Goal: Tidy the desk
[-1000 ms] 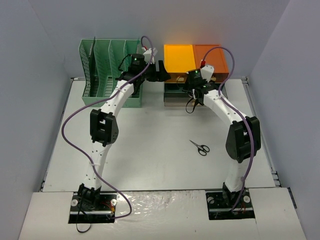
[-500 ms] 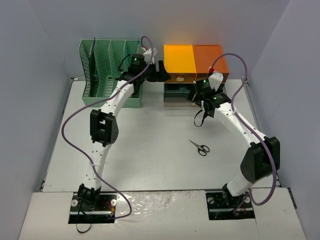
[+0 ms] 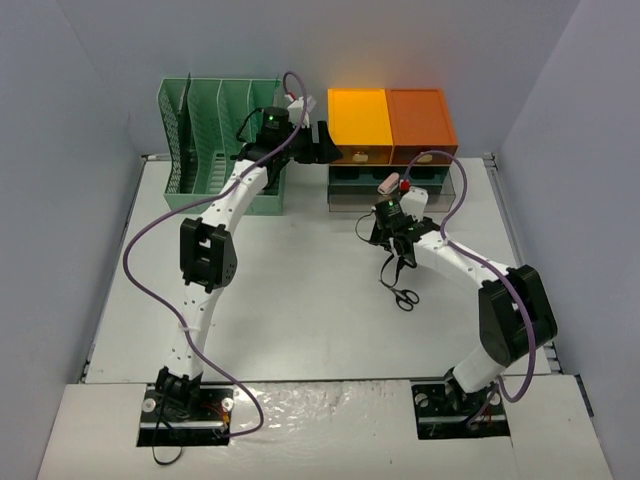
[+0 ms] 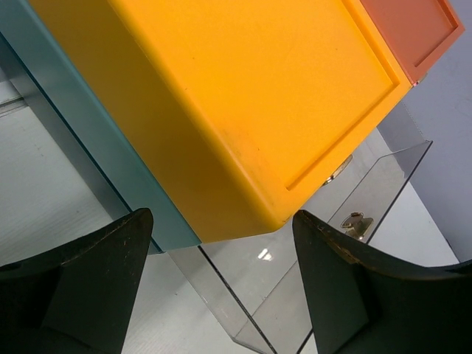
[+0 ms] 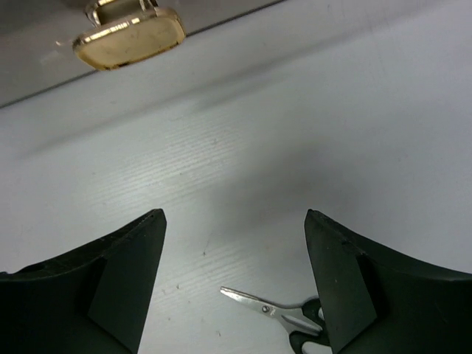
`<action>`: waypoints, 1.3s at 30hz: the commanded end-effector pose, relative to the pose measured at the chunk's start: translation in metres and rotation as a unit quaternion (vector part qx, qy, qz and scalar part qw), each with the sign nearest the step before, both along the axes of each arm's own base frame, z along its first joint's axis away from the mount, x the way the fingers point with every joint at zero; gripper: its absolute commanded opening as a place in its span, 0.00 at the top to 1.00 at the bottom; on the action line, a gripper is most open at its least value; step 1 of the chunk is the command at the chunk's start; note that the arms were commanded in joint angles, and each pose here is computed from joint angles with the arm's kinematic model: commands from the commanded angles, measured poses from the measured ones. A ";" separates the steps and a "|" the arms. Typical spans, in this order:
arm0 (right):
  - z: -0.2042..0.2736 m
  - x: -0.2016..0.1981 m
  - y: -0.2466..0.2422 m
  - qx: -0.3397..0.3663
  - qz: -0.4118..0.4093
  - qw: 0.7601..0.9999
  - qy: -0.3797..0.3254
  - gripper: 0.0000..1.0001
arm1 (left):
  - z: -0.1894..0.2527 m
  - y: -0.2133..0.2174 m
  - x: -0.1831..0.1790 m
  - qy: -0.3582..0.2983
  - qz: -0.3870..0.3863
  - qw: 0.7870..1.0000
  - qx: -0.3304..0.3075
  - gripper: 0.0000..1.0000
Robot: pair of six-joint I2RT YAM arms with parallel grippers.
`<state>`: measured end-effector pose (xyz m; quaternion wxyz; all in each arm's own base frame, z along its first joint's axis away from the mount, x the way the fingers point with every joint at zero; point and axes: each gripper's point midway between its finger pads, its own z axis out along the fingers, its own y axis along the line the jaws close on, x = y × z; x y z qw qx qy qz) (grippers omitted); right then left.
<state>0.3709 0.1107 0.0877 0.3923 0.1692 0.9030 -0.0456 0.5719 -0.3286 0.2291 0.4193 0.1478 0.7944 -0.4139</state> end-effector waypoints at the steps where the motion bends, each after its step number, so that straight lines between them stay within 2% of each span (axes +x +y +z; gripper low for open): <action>1: 0.029 0.045 0.005 -0.005 -0.014 0.995 -0.102 0.28 | 0.099 0.010 -0.016 -0.094 -0.009 0.995 -0.032 0.27; 8: 0.020 0.084 0.022 -0.016 0.003 0.994 -0.110 0.28 | 0.111 0.009 -0.031 -0.106 -0.028 0.994 -0.029 0.27; 17: 0.021 0.102 0.029 -0.015 0.008 0.993 -0.113 0.28 | 0.144 0.006 -0.051 -0.133 -0.054 0.989 -0.045 0.27; 22: 0.026 0.103 0.030 -0.010 0.011 0.993 -0.116 0.28 | 0.148 0.008 -0.035 -0.137 -0.022 0.989 -0.054 0.27; 28: 0.036 0.101 0.031 0.000 0.010 0.992 -0.123 0.27 | 0.125 -0.004 -0.013 -0.118 -0.009 0.990 -0.077 0.27; 35: 0.042 0.098 0.030 -0.002 0.016 0.992 -0.125 0.27 | 0.120 -0.024 -0.003 -0.132 -0.019 0.985 -0.108 0.27; 39: 0.040 0.097 0.029 -0.005 0.019 0.992 -0.121 0.27 | 0.134 -0.027 -0.005 -0.163 -0.025 0.980 -0.114 0.27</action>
